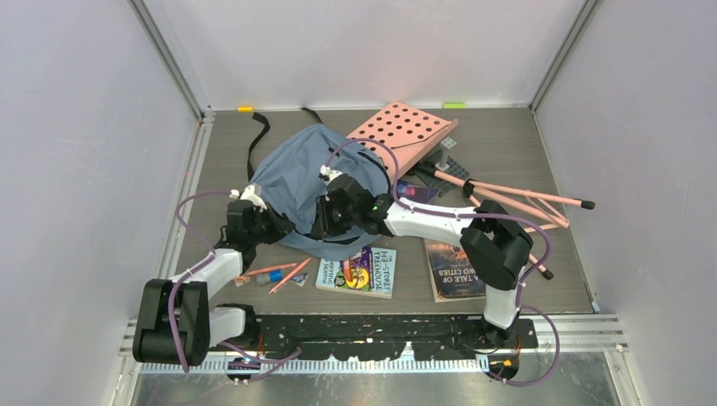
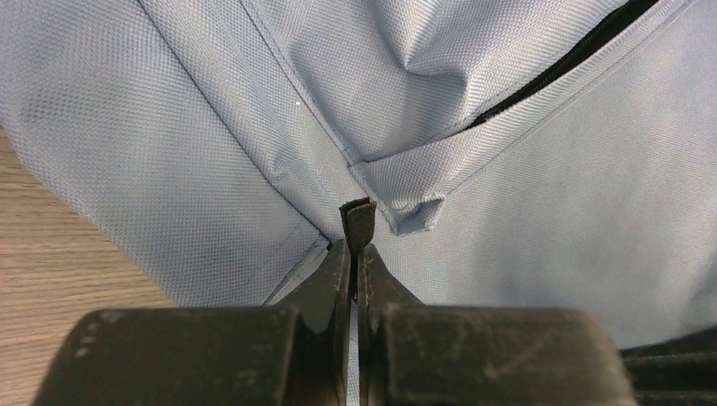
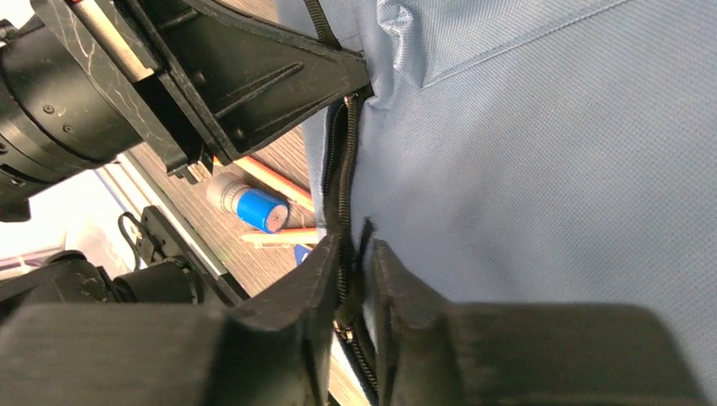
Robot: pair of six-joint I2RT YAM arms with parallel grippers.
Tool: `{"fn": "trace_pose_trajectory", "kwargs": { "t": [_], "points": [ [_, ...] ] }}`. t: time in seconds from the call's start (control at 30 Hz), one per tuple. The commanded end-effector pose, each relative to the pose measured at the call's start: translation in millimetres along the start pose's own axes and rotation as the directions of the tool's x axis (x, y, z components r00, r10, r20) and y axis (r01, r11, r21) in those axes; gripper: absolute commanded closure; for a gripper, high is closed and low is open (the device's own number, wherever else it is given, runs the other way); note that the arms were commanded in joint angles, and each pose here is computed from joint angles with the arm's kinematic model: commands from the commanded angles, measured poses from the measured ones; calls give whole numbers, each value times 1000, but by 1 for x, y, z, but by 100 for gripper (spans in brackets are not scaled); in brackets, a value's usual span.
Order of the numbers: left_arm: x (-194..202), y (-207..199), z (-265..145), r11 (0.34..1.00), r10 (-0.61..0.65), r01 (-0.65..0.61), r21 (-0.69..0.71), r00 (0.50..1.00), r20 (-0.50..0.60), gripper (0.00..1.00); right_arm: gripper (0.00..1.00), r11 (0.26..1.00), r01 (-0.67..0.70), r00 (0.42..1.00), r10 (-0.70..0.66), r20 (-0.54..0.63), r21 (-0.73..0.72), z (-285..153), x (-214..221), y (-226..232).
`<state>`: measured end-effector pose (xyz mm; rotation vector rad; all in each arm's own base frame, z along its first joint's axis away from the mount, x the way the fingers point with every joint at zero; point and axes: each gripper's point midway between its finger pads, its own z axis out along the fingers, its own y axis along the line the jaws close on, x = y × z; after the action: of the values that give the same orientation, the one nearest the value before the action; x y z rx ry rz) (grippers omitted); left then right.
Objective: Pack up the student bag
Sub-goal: Unzip the student bag at the center of the board.
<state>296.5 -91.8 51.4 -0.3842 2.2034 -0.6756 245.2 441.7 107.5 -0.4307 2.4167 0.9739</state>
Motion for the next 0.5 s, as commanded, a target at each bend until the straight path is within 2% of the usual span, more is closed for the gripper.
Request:
{"fn": "trace_pose_trajectory", "kwargs": {
  "t": [0.0,0.07,0.13,0.27,0.33,0.4,0.47],
  "points": [
    [1,-5,-4,999,15,-15,33,1000,0,100,89,991,107,992,-102,69,-76,-7,-25,24],
    [1,-7,-5,999,16,-16,43,1000,-4,99,98,986,149,986,-142,81,-77,-13,-25,25],
    [0,-8,-8,999,10,-10,40,1000,0,89,99,977,196,978,-188,95,-88,-21,-24,27],
    [-2,-12,-21,1000,-10,10,5,1000,-29,48,99,955,282,956,-271,115,-95,-34,-14,30],
    [0,-14,-30,999,-46,46,-7,998,-32,32,99,948,307,947,-295,127,-89,-38,-8,31],
    [1,-17,-40,997,-81,80,-17,996,-30,23,99,943,321,938,-305,163,-83,-41,-9,34],
    [3,-20,-49,993,-115,114,-18,993,-24,20,99,939,336,930,-320,179,-69,-42,-9,34]
  ]
}}
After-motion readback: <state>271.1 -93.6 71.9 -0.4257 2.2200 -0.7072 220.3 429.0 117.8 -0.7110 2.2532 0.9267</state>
